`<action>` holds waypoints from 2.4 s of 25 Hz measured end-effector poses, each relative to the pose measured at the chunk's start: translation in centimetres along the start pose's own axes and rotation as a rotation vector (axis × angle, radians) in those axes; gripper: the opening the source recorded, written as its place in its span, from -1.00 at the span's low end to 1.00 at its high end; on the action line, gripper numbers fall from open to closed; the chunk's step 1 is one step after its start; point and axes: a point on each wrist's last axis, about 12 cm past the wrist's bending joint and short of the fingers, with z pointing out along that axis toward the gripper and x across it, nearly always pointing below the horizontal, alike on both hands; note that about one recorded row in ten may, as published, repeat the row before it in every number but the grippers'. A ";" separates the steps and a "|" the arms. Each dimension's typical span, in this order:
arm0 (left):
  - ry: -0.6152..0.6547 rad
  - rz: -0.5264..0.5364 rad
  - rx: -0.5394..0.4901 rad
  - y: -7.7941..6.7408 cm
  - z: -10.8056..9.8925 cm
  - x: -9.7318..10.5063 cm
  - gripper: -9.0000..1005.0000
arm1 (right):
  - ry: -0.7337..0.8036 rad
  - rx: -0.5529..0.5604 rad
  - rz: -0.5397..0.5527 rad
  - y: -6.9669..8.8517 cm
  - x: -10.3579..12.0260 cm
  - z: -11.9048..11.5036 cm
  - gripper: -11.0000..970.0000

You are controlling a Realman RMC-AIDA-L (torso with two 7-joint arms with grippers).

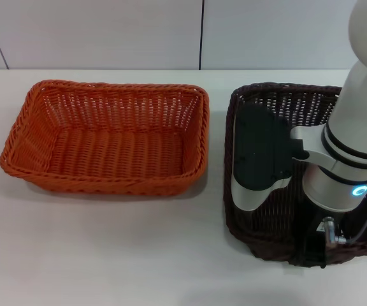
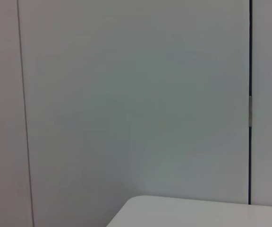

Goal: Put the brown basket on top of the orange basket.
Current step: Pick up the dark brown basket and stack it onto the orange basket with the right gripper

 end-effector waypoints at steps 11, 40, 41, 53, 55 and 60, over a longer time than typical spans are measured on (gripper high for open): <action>0.000 0.000 0.000 0.0 0.0 0.0 0.53 | -0.006 0.091 -0.007 0.6 0.1 -2.5 -0.69; -0.014 -0.005 -0.004 0.2 -0.1 -0.1 0.53 | 0.014 0.350 -0.011 1.7 -0.7 -8.2 -0.72; -0.014 -0.005 -0.004 0.3 -0.1 -0.1 0.53 | 0.013 0.361 -0.028 1.8 -0.9 -8.4 -0.72; -0.027 -0.027 -0.037 0.7 -0.2 -0.3 0.53 | -0.008 0.550 -0.292 1.7 -3.4 -9.7 -0.72; -0.028 -0.037 -0.046 0.7 -0.2 -0.3 0.53 | -0.016 0.561 -0.316 1.5 -3.6 -9.6 -0.72; -0.022 -0.048 -0.051 0.8 -0.4 -0.1 0.53 | -0.031 0.604 -0.433 0.7 -4.5 -9.0 -0.72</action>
